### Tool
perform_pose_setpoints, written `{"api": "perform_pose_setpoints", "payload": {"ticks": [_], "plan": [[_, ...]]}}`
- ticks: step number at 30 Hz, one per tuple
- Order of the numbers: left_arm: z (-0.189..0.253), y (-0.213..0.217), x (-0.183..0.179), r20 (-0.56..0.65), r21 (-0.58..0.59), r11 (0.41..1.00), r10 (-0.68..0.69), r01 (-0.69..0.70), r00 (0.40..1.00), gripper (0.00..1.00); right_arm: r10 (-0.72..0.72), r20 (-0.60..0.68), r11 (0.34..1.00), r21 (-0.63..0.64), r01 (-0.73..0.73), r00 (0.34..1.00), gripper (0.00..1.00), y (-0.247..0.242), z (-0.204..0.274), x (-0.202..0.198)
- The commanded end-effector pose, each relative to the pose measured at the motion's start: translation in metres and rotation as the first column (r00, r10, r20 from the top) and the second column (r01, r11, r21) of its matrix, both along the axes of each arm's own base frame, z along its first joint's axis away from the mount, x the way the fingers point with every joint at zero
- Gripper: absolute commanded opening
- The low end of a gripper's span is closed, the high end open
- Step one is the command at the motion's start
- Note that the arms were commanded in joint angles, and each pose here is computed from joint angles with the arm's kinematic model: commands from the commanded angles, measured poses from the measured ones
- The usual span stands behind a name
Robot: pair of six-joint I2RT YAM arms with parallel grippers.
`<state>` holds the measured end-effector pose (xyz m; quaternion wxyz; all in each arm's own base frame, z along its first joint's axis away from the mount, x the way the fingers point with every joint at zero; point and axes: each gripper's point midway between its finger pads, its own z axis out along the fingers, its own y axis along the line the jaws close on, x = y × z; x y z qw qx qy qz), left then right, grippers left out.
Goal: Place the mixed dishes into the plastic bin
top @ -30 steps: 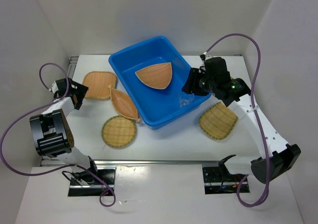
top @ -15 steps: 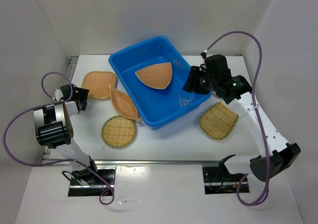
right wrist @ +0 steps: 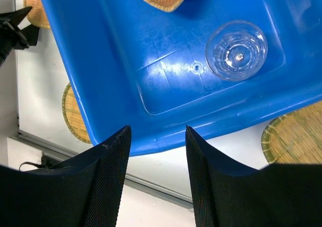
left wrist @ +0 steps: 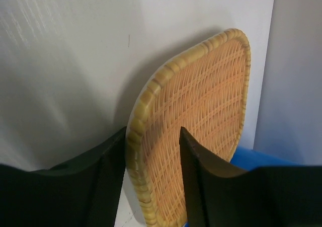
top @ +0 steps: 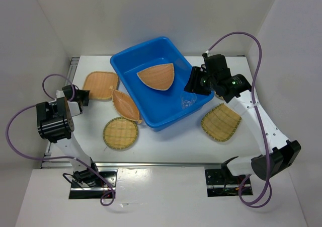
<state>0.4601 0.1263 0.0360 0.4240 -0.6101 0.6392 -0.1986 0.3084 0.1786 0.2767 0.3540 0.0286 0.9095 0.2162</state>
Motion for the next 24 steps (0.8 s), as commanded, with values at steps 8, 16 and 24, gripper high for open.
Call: {"api": "perform_pose_setpoints", "payload": {"ticks": [8,16,24], "plan": [[-0.014,0.005,-0.002,-0.031,-0.005,1.000,0.023,-0.023,0.999,0.28,-0.042,0.016,0.999,0.017,0.042,0.999,0.53,-0.002,0.012,0.003],[0.007,0.017,-0.005,-0.027,0.014,0.995,0.098,-0.098,0.995,0.00,-0.042,0.024,0.999,0.021,0.042,0.999,0.53,-0.004,0.014,-0.001],[0.077,0.053,-0.009,-0.031,0.215,0.959,0.195,-0.184,0.980,0.00,-0.035,0.013,0.999,0.022,0.035,0.999,0.53,-0.004,0.010,-0.005]]}}
